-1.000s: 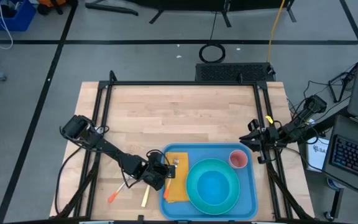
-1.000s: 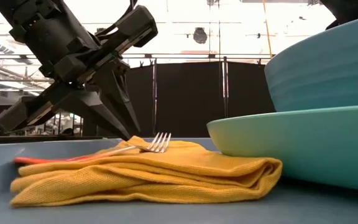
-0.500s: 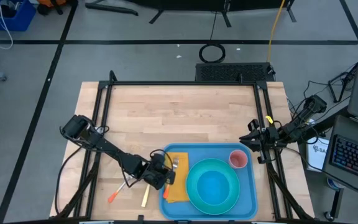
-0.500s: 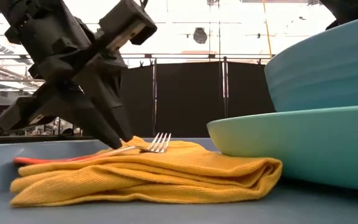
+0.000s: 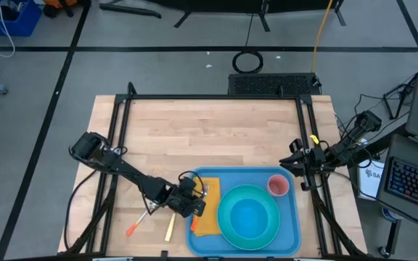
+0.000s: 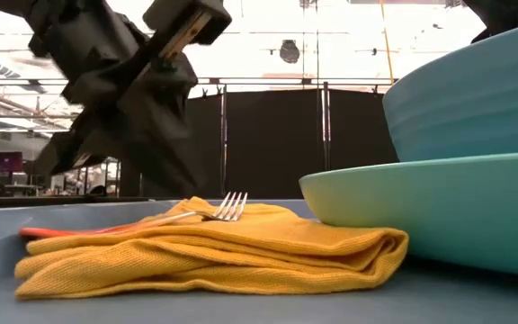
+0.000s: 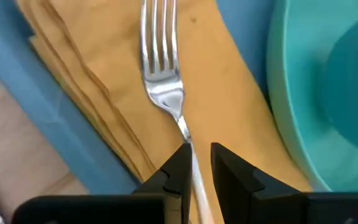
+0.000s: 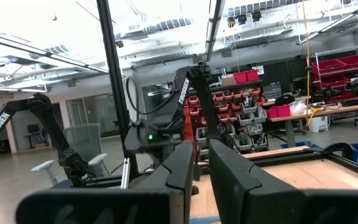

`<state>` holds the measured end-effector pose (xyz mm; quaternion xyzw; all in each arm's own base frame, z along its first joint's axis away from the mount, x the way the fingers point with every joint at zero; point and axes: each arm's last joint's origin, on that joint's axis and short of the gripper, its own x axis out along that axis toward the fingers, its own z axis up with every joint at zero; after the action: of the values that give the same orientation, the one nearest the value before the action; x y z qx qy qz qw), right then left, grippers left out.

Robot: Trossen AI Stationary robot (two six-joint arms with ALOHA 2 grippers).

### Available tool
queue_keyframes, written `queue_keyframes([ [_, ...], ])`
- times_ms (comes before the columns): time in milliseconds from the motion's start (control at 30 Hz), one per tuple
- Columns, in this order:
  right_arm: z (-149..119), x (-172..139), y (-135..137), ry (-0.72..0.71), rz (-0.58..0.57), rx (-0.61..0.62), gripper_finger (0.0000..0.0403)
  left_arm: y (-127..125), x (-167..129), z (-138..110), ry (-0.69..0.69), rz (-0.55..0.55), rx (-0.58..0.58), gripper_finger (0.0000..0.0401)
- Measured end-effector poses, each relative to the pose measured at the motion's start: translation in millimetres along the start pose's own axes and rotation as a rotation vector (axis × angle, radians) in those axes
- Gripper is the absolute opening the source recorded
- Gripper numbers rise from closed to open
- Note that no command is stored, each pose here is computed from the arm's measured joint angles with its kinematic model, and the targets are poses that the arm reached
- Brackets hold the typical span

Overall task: Set up tray
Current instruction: Put the orange fork on top of the yellow table napkin

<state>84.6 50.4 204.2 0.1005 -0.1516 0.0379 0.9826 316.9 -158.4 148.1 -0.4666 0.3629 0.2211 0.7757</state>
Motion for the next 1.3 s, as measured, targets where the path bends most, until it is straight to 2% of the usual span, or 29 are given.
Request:
queue_keyframes([
  [167,0,0,0,-0.001,0.000,0.001,0.0043,-10,-11,10,-0.026,-0.079,0.011,0.0063],
  [367,-1,0,0,0.007,0.001,-0.005,0.0043,-21,-9,24,-0.072,-0.189,0.045,0.0063],
  [533,-1,0,0,0.009,0.001,-0.007,0.0043,-20,-7,35,-0.096,-0.186,0.043,0.0063],
  [800,-1,0,0,0.010,0.001,-0.007,0.0043,-28,-5,58,-0.163,-0.302,-0.040,0.0063],
  [933,-1,0,0,0.011,0.000,-0.008,0.0043,-29,-5,60,-0.162,-0.318,-0.064,0.0063],
  [1133,-1,0,0,0.010,0.000,-0.008,0.0043,-30,-5,57,-0.053,-0.340,-0.120,0.0063],
  [1300,-1,0,0,0.010,0.000,-0.007,0.0043,-27,-7,75,-0.081,-0.333,-0.188,0.0063],
])
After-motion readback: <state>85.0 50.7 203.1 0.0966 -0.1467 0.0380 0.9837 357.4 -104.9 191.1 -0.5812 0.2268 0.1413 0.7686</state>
